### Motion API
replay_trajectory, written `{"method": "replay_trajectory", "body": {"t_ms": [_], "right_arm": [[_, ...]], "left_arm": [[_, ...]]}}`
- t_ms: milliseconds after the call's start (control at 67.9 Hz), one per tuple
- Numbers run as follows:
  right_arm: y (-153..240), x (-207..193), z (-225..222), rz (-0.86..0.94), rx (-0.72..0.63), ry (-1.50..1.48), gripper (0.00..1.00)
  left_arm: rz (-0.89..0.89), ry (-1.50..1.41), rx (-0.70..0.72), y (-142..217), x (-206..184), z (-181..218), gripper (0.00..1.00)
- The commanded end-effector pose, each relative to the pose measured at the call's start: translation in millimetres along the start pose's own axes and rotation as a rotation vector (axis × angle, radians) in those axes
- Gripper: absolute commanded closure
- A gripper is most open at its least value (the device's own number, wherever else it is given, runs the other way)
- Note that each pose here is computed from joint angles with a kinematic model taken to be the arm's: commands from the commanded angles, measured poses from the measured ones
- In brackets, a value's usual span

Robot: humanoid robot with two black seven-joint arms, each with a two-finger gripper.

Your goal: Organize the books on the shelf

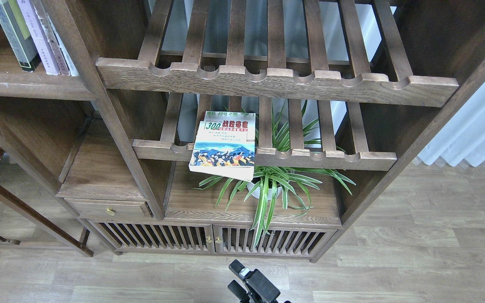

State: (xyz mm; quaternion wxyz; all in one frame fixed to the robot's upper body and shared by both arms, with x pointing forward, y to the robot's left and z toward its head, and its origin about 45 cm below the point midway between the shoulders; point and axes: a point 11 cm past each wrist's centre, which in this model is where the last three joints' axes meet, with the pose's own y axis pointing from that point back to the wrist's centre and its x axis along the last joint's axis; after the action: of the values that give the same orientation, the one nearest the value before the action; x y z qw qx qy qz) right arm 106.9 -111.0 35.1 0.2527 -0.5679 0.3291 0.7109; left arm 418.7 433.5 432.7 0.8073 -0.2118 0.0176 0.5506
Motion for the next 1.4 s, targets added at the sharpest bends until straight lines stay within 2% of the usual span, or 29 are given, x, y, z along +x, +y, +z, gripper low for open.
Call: {"method": "replay_trajectory", "body": {"t_ms": [0,456,898,1016,1384], "right_arm": [[0,0,-2,-0.001,0.012,0.002,0.00],[0,0,-3,0.001,0.021,0.000,0.00],[-9,-7,-13,-0.022,0.043,0.026,0.00],[-17,-13,-20,-0.041,0.048,0.047,0.00],[-37,-23,-40,-0.067,0.037,0.110,0.00]], "left_arm": [[-0.009,0.013,0.007,19,-3,-4,0.37],[0.021,0.062,0.057,95,-8,-30,0.34],[0.165,0.236,0.196,171,3,-105,0.28],[0.208,0.281,0.248,193,2,-130,0.23],[0.346,0.391,0.301,247,5,-176,0.17]]}}
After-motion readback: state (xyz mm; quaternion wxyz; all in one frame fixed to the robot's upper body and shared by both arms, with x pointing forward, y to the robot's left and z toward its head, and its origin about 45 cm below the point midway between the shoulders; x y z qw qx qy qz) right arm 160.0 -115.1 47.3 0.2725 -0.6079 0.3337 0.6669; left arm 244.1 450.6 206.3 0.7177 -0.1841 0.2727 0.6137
